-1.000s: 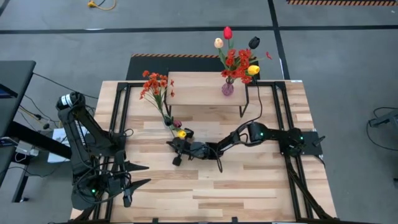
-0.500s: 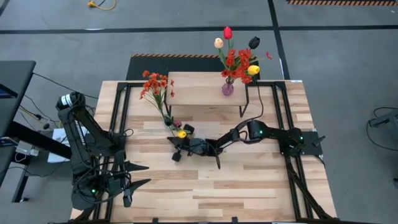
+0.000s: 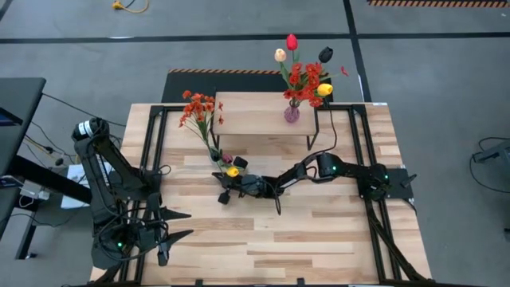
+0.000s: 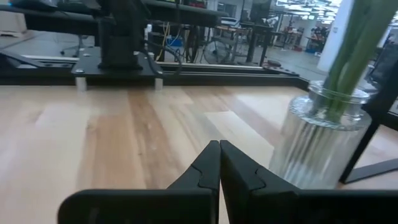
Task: Pick and place flowers into a vace then onto a shelf
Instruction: Adjust the transparent vase with the flowers on the table, then put the transparent vase with the flowers on the shelf
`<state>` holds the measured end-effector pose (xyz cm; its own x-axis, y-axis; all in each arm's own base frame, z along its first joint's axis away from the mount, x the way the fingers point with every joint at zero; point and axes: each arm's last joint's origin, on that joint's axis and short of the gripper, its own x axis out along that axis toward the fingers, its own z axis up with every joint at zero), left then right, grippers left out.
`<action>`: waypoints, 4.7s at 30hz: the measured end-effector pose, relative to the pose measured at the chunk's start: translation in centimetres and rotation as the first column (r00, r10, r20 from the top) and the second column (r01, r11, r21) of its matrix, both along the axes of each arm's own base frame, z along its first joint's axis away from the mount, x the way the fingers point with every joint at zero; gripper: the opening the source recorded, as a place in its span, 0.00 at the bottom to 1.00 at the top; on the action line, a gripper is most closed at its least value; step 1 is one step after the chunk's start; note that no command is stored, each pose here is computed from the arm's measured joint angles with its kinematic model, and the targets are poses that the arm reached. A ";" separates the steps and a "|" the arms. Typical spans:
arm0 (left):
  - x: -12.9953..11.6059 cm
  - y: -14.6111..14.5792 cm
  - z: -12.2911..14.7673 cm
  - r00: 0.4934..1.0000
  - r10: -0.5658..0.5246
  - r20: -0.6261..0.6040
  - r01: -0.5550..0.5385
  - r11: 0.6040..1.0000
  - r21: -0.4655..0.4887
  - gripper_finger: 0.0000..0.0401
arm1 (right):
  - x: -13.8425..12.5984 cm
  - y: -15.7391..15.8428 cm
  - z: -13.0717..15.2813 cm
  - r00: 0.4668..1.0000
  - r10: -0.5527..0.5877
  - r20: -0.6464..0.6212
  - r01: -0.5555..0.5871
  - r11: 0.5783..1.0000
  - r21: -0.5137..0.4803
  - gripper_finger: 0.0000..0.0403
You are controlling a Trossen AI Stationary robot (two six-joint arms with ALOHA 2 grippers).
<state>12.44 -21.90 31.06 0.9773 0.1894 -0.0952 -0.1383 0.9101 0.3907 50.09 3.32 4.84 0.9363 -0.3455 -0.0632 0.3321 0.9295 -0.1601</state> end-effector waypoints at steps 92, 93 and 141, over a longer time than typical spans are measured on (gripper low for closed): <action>0.1 -0.3 0.1 0.998 -0.066 -0.011 0.065 0.996 -0.065 0.46 | 2.1 -2.5 1.6 0.995 -0.063 -0.073 0.058 0.996 -0.062 0.00; 0.1 -0.3 0.1 0.998 -0.066 -0.011 0.065 0.996 -0.065 0.46 | 2.1 -2.4 1.5 0.995 -0.057 -0.080 0.052 0.997 -0.062 0.00; 0.1 -0.3 0.1 0.998 -0.065 -0.009 0.064 0.995 -0.073 0.46 | 2.6 -2.0 1.5 0.985 -0.042 -0.166 0.027 0.995 -0.092 0.00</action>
<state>12.50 -22.19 31.14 0.9860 0.1185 -0.1174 -0.0747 0.9428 0.3248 52.66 1.29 6.30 0.9026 -0.3884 -0.1854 0.3251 0.8976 -0.2978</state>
